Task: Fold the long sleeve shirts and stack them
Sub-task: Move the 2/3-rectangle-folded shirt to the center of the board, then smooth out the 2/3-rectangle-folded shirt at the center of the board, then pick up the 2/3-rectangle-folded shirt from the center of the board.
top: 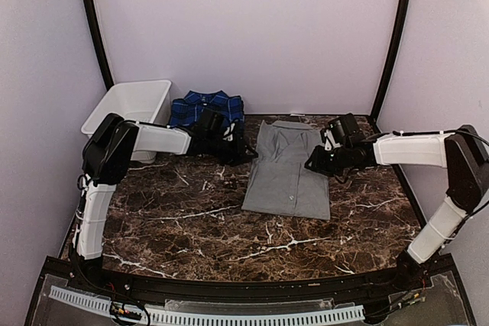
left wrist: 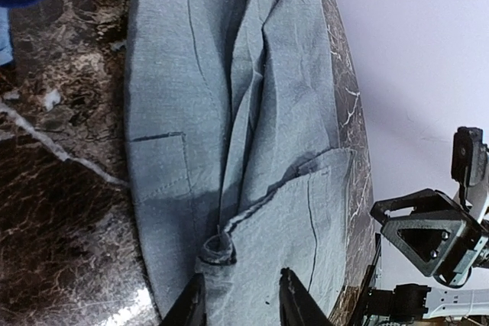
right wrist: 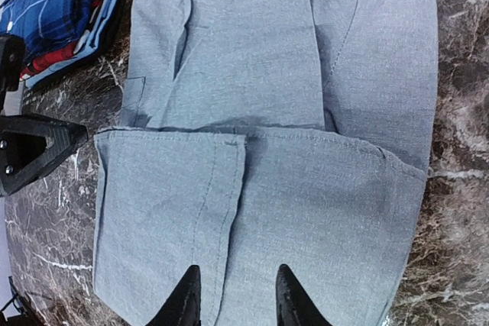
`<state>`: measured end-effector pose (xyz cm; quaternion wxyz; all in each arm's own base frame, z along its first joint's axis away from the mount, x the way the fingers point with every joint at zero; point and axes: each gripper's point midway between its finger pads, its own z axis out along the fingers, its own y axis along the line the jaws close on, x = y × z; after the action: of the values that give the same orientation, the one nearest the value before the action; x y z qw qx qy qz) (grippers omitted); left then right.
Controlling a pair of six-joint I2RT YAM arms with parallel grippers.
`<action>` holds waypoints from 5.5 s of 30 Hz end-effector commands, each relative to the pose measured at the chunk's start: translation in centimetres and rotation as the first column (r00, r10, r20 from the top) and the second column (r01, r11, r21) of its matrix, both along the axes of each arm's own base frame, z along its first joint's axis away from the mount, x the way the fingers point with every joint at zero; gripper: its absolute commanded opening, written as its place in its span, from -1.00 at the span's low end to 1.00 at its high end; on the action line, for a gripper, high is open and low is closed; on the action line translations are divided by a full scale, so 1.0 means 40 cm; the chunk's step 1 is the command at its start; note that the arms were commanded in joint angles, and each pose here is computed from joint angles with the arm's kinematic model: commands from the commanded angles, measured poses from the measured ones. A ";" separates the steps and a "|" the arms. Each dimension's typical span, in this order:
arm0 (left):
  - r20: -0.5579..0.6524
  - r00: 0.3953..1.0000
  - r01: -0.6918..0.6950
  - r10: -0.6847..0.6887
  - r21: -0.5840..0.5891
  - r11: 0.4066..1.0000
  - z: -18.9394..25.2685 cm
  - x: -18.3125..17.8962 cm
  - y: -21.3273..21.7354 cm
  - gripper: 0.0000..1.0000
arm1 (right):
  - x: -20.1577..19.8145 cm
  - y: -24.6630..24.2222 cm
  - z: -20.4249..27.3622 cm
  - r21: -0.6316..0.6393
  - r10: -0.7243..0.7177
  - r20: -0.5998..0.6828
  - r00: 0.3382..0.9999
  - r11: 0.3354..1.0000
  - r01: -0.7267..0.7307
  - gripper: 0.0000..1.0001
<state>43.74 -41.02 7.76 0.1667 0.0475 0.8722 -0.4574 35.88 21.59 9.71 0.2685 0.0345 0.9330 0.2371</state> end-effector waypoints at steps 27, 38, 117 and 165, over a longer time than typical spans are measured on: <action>-0.013 0.996 0.084 -0.083 0.161 0.983 -0.154 -0.031 -0.089 -0.45 | 0.043 -0.057 -0.181 0.066 0.027 -0.124 0.992 0.998 -0.019 -0.45; -0.076 0.991 0.125 -0.113 0.185 0.975 -0.136 -0.146 -0.060 -0.45 | -0.076 -0.054 -0.172 0.078 0.048 -0.133 0.990 0.996 -0.038 -0.44; -0.161 0.974 0.198 -0.159 0.267 0.943 -0.034 -0.596 0.175 -0.47 | -0.438 -0.085 -0.145 -0.043 0.084 -0.222 0.971 0.994 -0.096 -0.56; -0.257 0.960 0.189 -0.114 0.289 0.938 -0.141 -0.654 0.142 -0.46 | -0.510 -0.054 -0.208 -0.021 0.087 -0.258 0.962 0.995 -0.095 -0.56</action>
<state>17.25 -35.10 2.61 0.0120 0.0932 0.9370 -0.3364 15.95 19.50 2.04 0.1397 0.0149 0.9636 0.2273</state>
